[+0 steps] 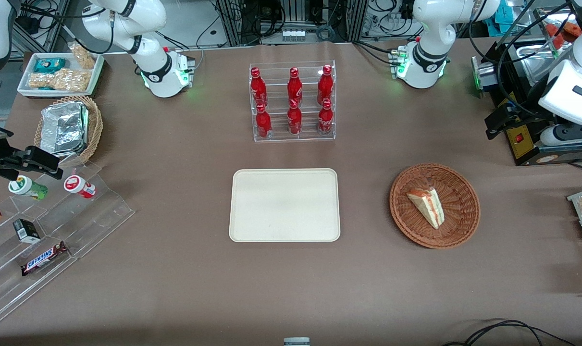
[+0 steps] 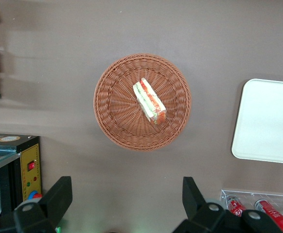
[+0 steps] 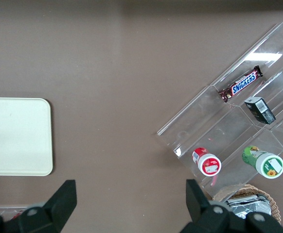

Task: Place sandwich from basket to tray

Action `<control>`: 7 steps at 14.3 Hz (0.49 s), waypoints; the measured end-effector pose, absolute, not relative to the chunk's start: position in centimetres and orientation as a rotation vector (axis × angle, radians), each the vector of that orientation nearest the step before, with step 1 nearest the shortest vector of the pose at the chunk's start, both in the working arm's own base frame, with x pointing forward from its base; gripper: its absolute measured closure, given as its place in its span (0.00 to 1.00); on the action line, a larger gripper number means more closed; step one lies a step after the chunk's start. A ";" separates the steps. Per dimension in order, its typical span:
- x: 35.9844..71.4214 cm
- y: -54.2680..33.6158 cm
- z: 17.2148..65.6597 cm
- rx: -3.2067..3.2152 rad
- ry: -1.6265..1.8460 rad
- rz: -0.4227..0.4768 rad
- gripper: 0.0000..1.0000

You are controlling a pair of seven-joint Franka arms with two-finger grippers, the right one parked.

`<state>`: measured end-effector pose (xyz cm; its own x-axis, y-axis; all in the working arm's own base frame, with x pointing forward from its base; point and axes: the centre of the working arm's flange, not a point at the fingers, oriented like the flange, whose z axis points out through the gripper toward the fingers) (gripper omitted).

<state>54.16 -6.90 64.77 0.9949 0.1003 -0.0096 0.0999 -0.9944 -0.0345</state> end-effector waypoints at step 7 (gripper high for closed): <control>54.8 -6.9 63.1 -3.100 -0.156 0.077 0.00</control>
